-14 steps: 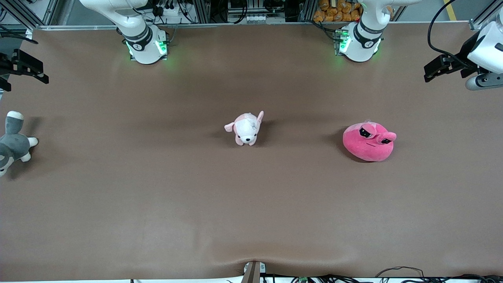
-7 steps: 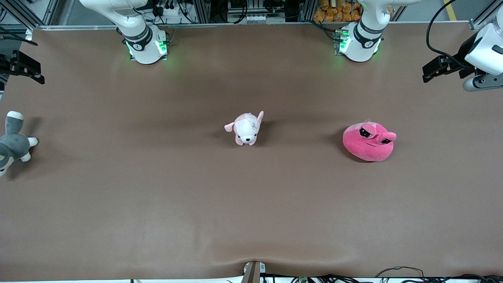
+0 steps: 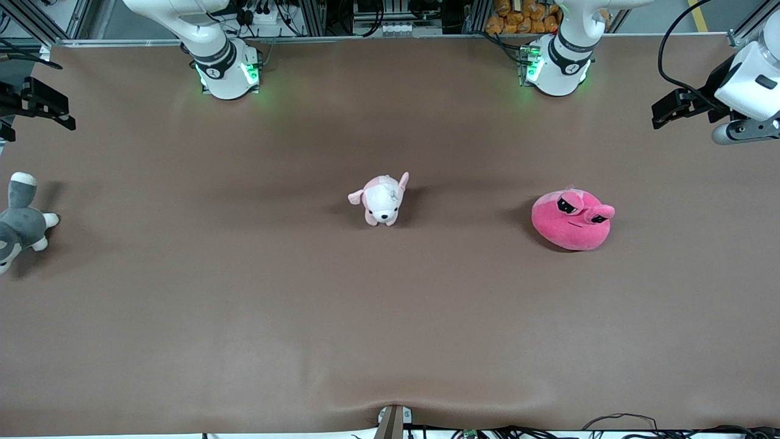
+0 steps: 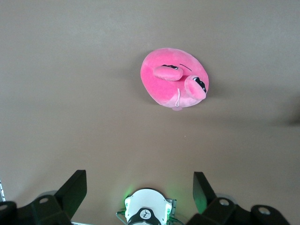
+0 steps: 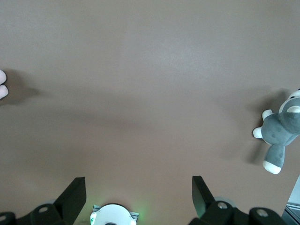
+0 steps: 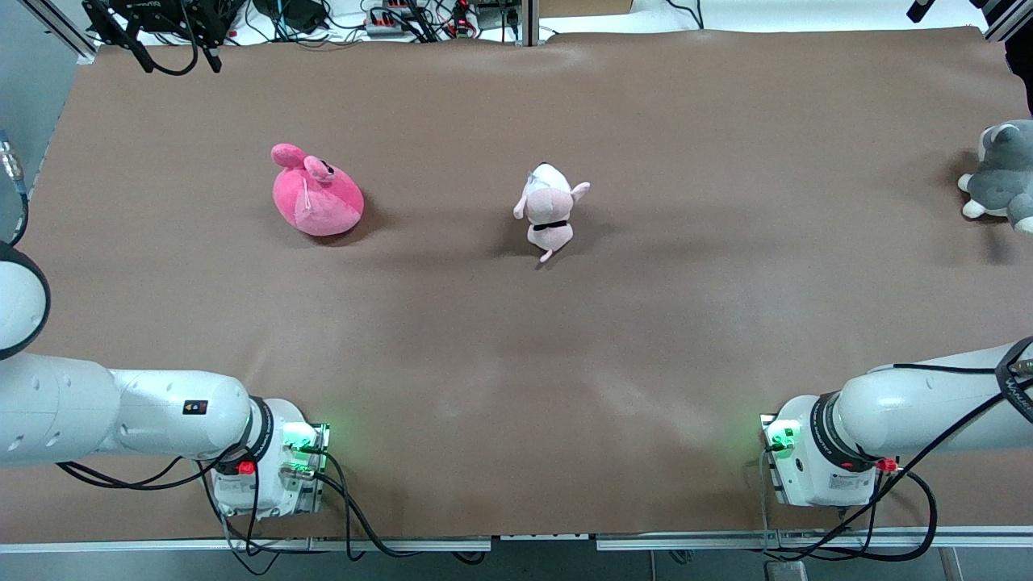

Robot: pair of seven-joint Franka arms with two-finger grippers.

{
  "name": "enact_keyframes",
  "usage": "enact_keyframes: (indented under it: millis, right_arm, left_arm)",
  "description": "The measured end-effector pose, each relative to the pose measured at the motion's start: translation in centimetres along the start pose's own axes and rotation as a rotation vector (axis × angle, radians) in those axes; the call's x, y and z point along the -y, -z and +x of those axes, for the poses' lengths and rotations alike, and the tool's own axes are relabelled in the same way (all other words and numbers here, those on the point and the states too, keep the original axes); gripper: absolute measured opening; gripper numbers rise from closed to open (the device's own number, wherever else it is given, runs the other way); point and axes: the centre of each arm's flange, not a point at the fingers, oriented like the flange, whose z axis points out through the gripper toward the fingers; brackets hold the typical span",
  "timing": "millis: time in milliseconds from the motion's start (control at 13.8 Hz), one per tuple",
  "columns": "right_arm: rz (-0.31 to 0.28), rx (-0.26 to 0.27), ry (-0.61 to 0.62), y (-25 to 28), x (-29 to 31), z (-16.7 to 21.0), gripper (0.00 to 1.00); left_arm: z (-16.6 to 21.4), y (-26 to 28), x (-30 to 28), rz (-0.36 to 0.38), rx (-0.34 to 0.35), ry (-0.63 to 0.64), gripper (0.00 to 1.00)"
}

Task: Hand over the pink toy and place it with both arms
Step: 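Move the left gripper from rest toward the pink plush toy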

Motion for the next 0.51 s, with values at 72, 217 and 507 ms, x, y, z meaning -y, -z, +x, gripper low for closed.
enact_keyframes:
  millis: [72,217,507]
  right_arm:
    - [0.0,0.0,-0.001,0.0,-0.04,-0.01,1.0]
    - [0.0,0.0,-0.002,0.0,-0.08,-0.02,1.0]
    - [0.002,-0.001,-0.002,0.0,0.01,0.0,1.0]
  left_arm:
    - [0.01,0.04,-0.15,0.0,-0.004,-0.004,1.0]
    - [0.13,0.33,-0.43,-0.003,-0.03,-0.009,1.0]
    - [-0.29,0.69,-0.71,-0.007,-0.073,-0.016,1.0]
